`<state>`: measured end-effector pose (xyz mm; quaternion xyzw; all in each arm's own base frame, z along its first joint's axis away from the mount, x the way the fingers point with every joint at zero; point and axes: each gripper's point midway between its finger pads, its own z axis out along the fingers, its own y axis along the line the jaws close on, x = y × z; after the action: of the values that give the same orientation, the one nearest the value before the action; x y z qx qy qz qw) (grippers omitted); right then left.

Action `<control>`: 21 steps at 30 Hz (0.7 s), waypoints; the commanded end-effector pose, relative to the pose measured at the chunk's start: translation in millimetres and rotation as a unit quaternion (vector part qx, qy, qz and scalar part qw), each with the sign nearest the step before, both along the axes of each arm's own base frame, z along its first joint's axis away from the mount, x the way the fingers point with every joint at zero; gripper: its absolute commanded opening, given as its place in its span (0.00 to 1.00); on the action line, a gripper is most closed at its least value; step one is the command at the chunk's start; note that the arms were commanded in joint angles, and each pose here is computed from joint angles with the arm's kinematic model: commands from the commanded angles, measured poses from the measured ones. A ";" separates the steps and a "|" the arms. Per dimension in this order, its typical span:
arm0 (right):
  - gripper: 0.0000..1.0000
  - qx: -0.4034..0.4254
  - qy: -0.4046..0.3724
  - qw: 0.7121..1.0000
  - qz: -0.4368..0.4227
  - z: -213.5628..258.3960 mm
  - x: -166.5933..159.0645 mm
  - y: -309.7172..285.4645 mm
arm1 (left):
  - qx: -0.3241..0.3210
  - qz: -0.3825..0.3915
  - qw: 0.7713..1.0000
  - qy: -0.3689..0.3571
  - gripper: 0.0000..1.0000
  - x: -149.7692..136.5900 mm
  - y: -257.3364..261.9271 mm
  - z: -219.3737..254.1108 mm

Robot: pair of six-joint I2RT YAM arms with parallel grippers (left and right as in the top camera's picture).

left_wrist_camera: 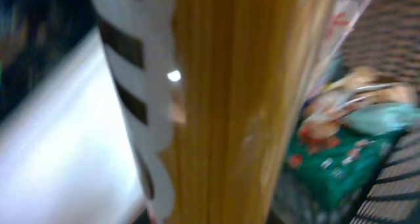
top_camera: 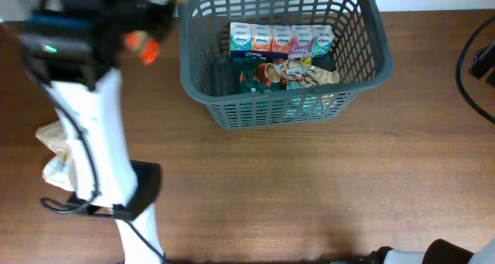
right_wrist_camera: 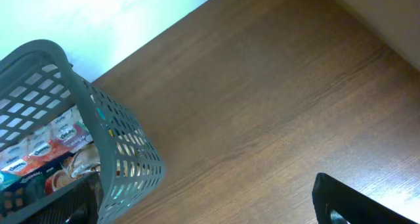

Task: Pack container
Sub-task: 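Lift the spaghetti pack with the left gripper and drop it into the basket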

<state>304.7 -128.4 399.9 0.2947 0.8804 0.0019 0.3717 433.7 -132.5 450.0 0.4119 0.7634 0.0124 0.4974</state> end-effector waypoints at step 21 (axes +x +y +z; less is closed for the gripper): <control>0.99 -0.001 -0.003 1.000 -0.007 2.2 -0.2 -2.6 | 0.196 -0.178 0.963 0.057 0.02 64.7 -155.6 -184.4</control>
<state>304.7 -128.5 399.9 0.2944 0.8804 0.0015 0.3718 489.4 -291.6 262.1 0.6539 0.6712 0.0406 0.3469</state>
